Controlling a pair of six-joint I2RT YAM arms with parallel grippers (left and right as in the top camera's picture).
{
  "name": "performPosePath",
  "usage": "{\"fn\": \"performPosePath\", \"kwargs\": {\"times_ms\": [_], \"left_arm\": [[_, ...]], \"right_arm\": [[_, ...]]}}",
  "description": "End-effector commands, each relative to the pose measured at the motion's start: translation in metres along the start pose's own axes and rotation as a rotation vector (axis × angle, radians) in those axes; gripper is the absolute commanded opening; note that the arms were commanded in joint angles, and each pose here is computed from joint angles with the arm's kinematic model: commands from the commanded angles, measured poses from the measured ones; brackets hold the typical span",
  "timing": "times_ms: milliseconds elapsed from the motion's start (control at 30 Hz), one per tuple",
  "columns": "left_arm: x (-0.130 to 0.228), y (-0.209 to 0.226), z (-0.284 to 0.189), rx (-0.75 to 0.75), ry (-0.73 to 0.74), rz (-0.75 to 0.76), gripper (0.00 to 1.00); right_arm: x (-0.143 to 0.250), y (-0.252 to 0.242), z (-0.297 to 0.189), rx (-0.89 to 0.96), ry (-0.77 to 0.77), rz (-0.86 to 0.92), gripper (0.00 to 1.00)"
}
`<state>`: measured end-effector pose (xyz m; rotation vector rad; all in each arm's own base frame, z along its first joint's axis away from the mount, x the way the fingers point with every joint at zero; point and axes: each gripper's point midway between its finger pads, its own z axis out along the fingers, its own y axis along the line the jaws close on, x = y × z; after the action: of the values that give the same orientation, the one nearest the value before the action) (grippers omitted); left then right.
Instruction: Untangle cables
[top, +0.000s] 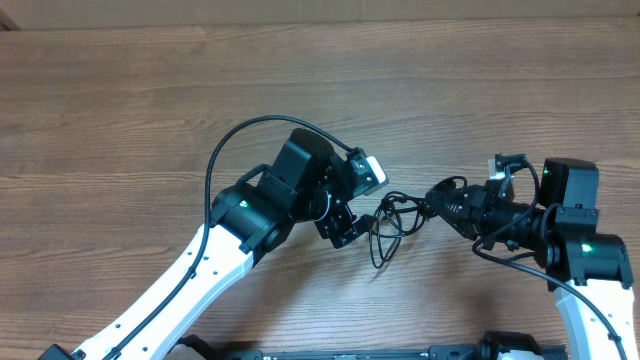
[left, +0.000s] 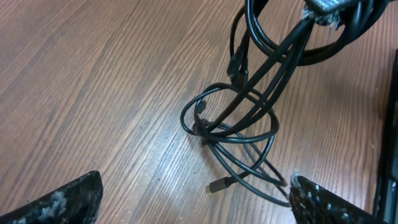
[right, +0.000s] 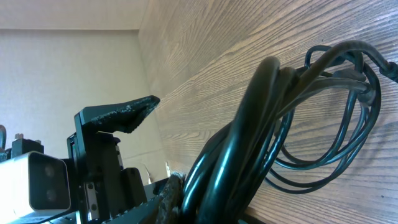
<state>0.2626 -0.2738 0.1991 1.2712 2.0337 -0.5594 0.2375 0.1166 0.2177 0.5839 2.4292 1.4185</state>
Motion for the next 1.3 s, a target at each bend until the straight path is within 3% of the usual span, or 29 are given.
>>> {"fn": "performPosePath", "kwargs": {"times_ms": [0, 267, 400, 567, 900, 933, 1000, 1033, 1067, 1267], "left_arm": [[-0.003, 0.001, 0.002, -0.007, -0.001, 0.087, 0.96], [-0.014, 0.007, 0.001, -0.041, -0.039, 0.154, 1.0], [-0.02, -0.012, 0.0, 0.066, -0.083, 0.172, 1.0], [-0.034, -0.029, -0.003, 0.167, -0.165, 0.195, 1.0], [-0.031, -0.035, 0.006, 0.225, -0.16, 0.183, 0.99], [-0.029, -0.035, 0.01, 0.229, -0.151, 0.178, 0.93], [-0.025, -0.035, 0.017, 0.244, -0.135, 0.169, 0.61], [-0.025, -0.036, 0.018, 0.257, -0.138, 0.168, 0.13], [-0.026, -0.037, 0.018, 0.259, -0.145, 0.17, 0.04], [-0.047, -0.018, 0.012, 0.182, -0.202, 0.008, 0.04]], "right_arm": [[-0.001, 0.008, -0.004, -0.017, -0.011, -0.026, 0.04], [0.003, 0.015, -0.004, -0.058, 0.017, -0.034, 0.04], [0.013, 0.043, -0.008, -0.203, 0.091, -0.1, 0.04], [0.017, 0.048, -0.01, -0.233, 0.115, -0.106, 0.04], [0.033, 0.063, -0.017, -0.327, 0.21, -0.085, 0.04], [0.034, 0.064, -0.017, -0.332, 0.214, -0.085, 0.04], [0.033, 0.064, -0.017, -0.333, 0.21, -0.097, 0.04], [0.033, 0.064, -0.017, -0.333, 0.203, -0.121, 0.04], [0.032, 0.062, -0.016, -0.329, 0.192, -0.152, 0.04], [0.02, 0.041, -0.009, -0.21, 0.111, -0.15, 0.09]]}}
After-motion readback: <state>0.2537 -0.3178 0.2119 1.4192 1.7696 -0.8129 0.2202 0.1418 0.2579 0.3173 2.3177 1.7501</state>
